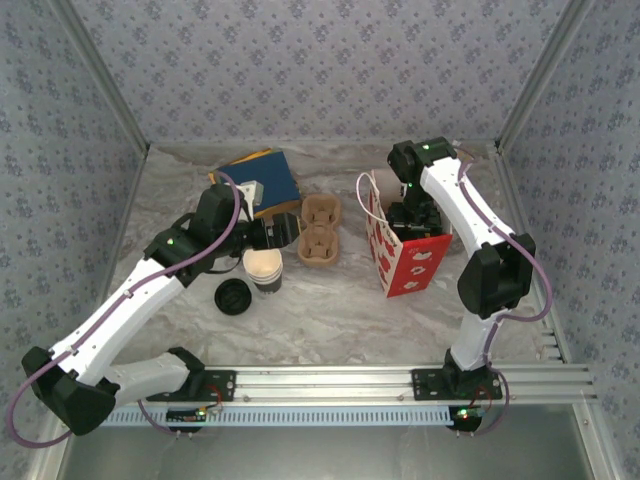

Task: Pack the takeout coffee

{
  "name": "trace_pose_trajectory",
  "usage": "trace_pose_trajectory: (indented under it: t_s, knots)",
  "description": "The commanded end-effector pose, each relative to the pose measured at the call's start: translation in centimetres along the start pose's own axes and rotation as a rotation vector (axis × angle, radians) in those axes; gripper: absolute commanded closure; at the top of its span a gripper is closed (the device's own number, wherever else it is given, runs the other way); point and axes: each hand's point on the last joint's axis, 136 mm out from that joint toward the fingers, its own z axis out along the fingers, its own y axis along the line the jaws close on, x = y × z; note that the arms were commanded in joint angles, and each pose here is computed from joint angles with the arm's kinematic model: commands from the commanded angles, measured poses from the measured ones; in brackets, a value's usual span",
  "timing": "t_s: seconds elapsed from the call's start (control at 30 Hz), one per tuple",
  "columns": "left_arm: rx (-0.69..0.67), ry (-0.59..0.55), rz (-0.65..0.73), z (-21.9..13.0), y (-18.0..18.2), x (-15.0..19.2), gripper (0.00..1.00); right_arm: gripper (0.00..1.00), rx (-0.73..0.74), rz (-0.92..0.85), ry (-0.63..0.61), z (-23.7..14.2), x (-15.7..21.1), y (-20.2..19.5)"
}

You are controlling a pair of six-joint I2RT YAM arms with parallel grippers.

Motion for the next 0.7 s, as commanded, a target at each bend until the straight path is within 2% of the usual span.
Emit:
trace_pose_trajectory:
  t_s: [0.0,0.67]
  knots:
    - [0.018,-0.018,-0.007,-0.54,-0.41,-0.51,0.00,0.28,0.018,-0.009,0.013,0.03,0.33,-0.48]
    - [0.019,-0.017,-0.009,-0.54,-0.39,-0.45,0.00,0.28,0.019,-0.008,0.012,-0.03,0.40,-0.53]
